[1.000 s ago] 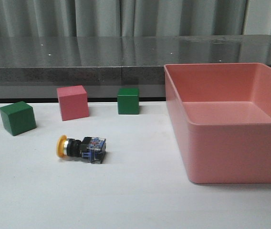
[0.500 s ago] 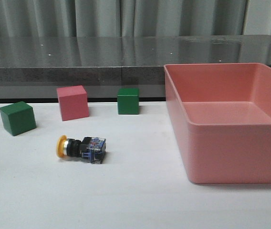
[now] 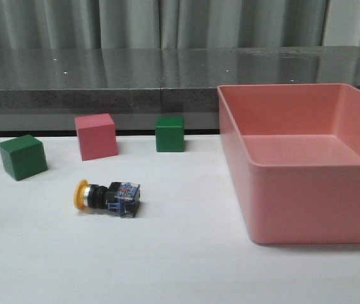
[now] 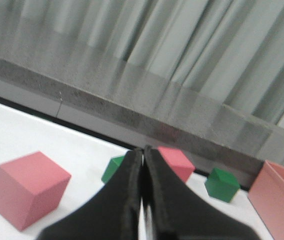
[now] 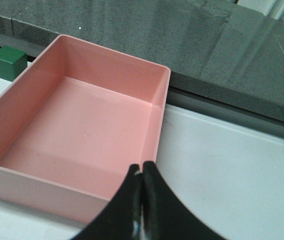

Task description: Place and stand button with both arms

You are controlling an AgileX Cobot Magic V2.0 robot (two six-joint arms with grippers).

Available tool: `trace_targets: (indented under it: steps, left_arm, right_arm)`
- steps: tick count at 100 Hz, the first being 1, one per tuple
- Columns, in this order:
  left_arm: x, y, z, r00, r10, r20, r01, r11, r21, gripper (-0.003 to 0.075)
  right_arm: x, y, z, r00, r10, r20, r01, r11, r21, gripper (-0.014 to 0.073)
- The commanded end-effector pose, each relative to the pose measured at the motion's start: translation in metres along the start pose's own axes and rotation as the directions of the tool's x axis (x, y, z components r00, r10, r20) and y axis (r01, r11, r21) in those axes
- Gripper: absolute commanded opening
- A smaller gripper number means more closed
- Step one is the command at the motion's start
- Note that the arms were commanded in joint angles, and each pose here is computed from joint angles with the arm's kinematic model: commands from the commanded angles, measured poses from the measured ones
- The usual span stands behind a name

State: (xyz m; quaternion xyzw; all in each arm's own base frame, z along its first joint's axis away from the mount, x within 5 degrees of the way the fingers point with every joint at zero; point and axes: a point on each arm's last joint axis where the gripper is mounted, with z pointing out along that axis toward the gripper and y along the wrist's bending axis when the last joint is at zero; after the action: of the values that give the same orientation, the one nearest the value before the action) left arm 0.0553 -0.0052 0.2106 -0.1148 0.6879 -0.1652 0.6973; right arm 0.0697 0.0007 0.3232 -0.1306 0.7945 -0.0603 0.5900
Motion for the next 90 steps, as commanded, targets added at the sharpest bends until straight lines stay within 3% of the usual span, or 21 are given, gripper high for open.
trace_targets:
  steps: [1, 18, 27, 37, 42, 56, 62, 68, 74, 81, 90]
  left_arm:
    - [-0.016, -0.009, -0.003, 1.000, 0.009, 0.005, -0.009, 1.000, 0.026, -0.0020]
    - [-0.046, -0.028, 0.007, 0.972, 0.165, -0.164, -0.158, 0.986, 0.056, -0.0020]
    - [-0.066, -0.038, 0.023, 0.928, 0.261, -0.265, -0.248, 0.965, 0.081, -0.0020]
    - [-0.085, -0.048, 0.048, 0.845, 0.367, -0.388, -0.339, 0.930, 0.143, -0.0020]
    - [-0.090, -0.051, 0.066, 0.780, 0.435, -0.450, -0.390, 0.900, 0.194, -0.0019]
    - [-0.099, -0.056, 0.114, 0.627, 0.581, -0.518, -0.474, 0.813, 0.338, -0.0018]
    - [-0.099, -0.059, 0.132, 0.584, 0.627, -0.516, -0.477, 0.779, 0.407, -0.0008]
    - [-0.093, -0.061, 0.149, 0.545, 0.663, -0.513, -0.455, 0.748, 0.482, 0.0045]
    - [-0.088, -0.063, 0.162, 0.536, 0.684, -0.495, -0.432, 0.726, 0.535, 0.0132]
    - [-0.079, -0.064, 0.175, 0.532, 0.708, -0.464, -0.407, 0.694, 0.594, 0.0286]
    - [-0.068, -0.064, 0.187, 0.519, 0.760, -0.391, -0.405, 0.622, 0.671, 0.0505]
  right_arm:
    - [-0.005, -0.003, -0.006, 0.994, -0.037, 0.107, 0.033, 0.999, 0.040, -0.0059]
    - [0.001, -0.003, -0.005, 0.995, -0.052, 0.081, 0.048, 0.998, 0.048, -0.0059]
    - [0.001, -0.003, -0.005, 0.995, -0.051, 0.082, 0.048, 0.998, 0.047, -0.0059]
    - [0.002, -0.003, -0.005, 0.995, -0.051, 0.081, 0.048, 0.998, 0.047, -0.0059]
    - [0.002, -0.003, -0.005, 0.995, -0.051, 0.081, 0.048, 0.998, 0.047, -0.0059]
    - [0.002, -0.003, -0.005, 0.995, -0.051, 0.081, 0.048, 0.998, 0.047, -0.0059]
    - [0.002, -0.003, -0.005, 0.995, -0.051, 0.081, 0.047, 0.998, 0.047, -0.0059]
    - [0.002, -0.003, -0.005, 0.995, -0.050, 0.081, 0.046, 0.998, 0.046, -0.0059]
    - [0.002, -0.003, -0.005, 0.995, -0.050, 0.081, 0.046, 0.998, 0.046, -0.0059]
    - [0.002, -0.003, -0.005, 0.996, -0.040, 0.081, 0.036, 0.998, 0.046, -0.0059]
    - [0.002, -0.003, -0.005, 0.996, -0.033, 0.082, 0.029, 0.999, 0.045, -0.0059]
